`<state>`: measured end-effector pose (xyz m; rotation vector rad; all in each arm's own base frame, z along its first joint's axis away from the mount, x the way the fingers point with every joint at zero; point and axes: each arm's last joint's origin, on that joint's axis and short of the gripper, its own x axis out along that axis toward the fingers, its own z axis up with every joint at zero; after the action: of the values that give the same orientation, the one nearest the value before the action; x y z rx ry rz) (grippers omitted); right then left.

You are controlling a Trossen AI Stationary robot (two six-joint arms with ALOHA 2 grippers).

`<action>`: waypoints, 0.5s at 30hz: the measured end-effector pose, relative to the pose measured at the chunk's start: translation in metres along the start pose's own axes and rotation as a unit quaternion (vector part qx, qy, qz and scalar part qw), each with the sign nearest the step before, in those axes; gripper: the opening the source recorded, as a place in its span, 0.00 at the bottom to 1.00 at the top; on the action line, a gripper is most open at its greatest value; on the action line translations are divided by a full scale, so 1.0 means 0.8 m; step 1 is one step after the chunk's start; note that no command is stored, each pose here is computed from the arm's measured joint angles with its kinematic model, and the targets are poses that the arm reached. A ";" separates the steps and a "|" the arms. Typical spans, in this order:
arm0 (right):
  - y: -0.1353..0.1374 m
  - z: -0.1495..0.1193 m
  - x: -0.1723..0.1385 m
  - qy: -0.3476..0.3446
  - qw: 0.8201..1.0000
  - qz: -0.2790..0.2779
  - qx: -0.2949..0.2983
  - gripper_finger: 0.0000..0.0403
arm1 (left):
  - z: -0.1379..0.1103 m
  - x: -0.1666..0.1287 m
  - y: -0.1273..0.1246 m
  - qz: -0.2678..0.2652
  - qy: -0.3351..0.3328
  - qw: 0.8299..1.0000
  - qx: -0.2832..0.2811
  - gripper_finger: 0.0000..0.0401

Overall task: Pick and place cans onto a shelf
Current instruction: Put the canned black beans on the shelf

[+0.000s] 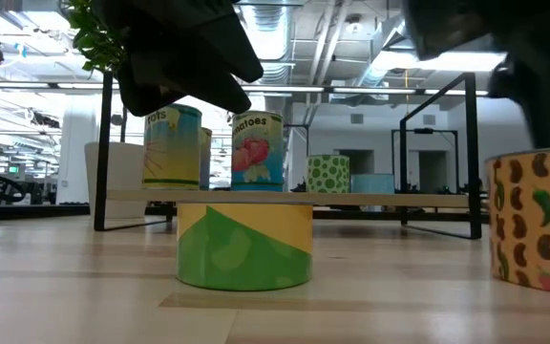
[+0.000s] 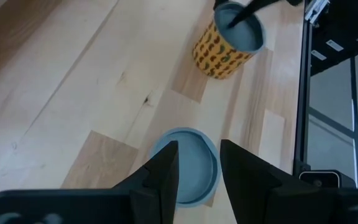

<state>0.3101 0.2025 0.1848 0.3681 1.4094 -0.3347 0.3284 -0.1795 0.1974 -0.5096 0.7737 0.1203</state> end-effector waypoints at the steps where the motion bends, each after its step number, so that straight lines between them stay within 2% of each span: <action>1: -0.001 0.004 0.000 -0.003 1.000 0.004 -0.002 0.25 | 0.000 0.000 0.000 0.000 0.000 1.000 0.000 0.26; 4: -0.006 0.020 0.001 -0.012 1.000 0.018 0.010 0.07 | 0.000 0.000 0.000 -0.002 0.002 1.000 0.000 0.26; 5: -0.008 0.025 0.001 -0.014 1.000 0.020 0.015 0.04 | -0.001 0.000 -0.001 -0.004 0.005 1.000 0.000 0.26; 9: -0.013 0.042 -0.012 -0.013 1.000 0.012 -0.010 0.02 | -0.002 0.000 -0.002 -0.014 0.017 1.000 0.000 0.26; 15: -0.019 0.064 -0.067 -0.003 0.998 -0.010 -0.055 0.01 | -0.013 -0.015 -0.015 -0.031 0.019 0.999 0.006 0.26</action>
<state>0.3420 0.1664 0.2436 0.2635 1.4200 -0.2725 0.3169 -0.1942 0.2046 -0.5245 0.7944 0.0485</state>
